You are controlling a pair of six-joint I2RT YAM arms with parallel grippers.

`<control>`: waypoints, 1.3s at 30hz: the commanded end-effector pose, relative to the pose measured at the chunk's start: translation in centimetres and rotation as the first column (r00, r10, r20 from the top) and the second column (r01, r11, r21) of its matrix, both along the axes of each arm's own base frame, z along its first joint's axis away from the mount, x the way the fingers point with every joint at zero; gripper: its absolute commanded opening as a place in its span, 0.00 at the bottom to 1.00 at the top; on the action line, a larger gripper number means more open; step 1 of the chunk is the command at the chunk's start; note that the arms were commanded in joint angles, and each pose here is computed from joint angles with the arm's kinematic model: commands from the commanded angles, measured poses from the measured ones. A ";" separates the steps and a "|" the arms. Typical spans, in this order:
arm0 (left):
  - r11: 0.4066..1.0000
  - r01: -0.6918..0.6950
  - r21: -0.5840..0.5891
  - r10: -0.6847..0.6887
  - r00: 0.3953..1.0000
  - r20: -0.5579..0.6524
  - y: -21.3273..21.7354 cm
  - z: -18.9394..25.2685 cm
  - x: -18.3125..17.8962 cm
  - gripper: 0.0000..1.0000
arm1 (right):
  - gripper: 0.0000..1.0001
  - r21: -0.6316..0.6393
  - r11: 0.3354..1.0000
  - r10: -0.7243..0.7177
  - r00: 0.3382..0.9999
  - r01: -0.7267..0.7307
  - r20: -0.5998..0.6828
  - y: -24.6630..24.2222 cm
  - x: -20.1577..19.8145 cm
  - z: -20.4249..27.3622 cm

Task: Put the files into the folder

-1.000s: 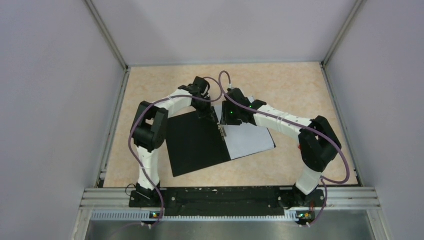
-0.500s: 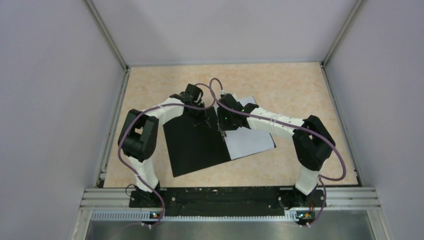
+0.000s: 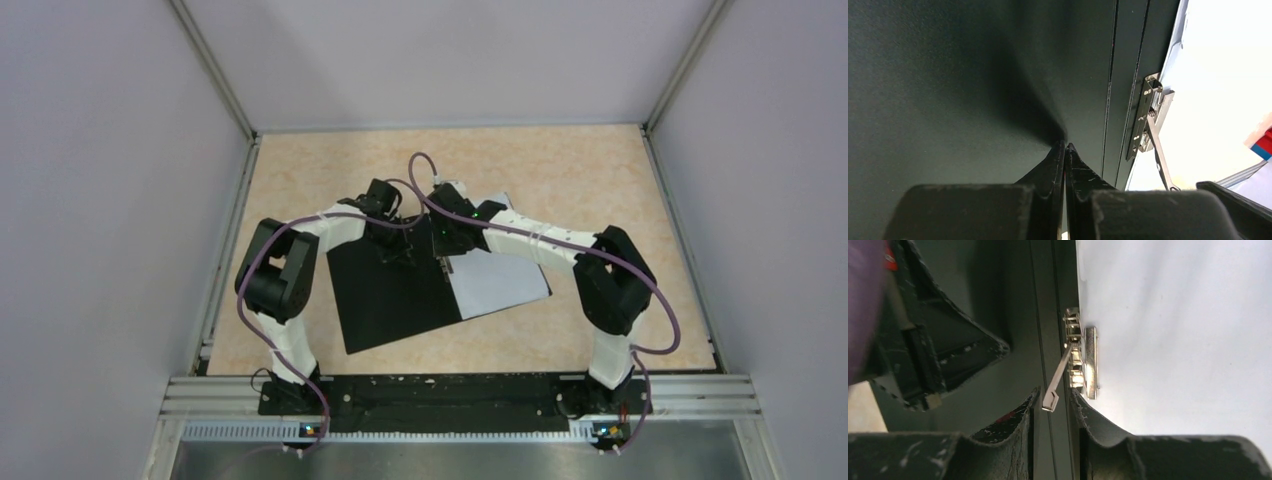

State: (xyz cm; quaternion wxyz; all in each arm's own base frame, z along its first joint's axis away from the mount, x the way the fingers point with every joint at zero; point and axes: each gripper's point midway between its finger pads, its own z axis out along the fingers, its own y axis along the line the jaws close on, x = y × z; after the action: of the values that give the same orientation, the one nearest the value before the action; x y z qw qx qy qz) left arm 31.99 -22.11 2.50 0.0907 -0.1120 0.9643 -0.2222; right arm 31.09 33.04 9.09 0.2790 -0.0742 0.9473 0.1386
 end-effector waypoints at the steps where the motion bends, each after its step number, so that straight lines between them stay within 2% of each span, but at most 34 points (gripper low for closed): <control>1: 1.000 -0.031 0.007 0.030 0.999 0.029 0.6 -0.2 1.1 0.05 | 0.26 -0.045 0.999 0.020 0.999 -0.019 0.030 0.5 -0.1 0.5; 6: 0.999 -0.035 0.005 0.035 0.999 0.024 0.8 -0.5 1.3 0.04 | 0.25 -0.072 0.997 0.022 0.999 -0.019 0.037 0.1 -0.3 0.3; 9: 0.999 -0.036 0.004 0.035 0.999 0.028 0.8 -0.3 1.4 0.04 | 0.19 -0.079 0.997 0.023 0.999 -0.021 0.029 0.0 -0.5 -0.1; 30: 0.999 -0.041 0.020 0.041 0.999 0.019 1.2 -0.7 1.7 0.04 | 0.15 -0.100 0.995 0.019 0.998 -0.025 -0.058 -1.8 -3.9 -4.1; 39: 0.999 -0.039 0.026 0.038 0.999 0.014 1.3 -0.9 1.6 0.04 | 0.11 -0.152 0.988 -0.001 0.997 -0.011 -0.081 -3.3 -4.7 -6.1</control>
State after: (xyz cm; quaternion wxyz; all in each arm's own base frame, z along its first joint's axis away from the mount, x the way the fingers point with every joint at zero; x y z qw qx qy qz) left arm 32.74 -21.28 2.37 0.0946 -0.1285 0.9618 -0.2227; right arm 28.55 32.16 5.09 0.2662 -0.0810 0.9534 0.1165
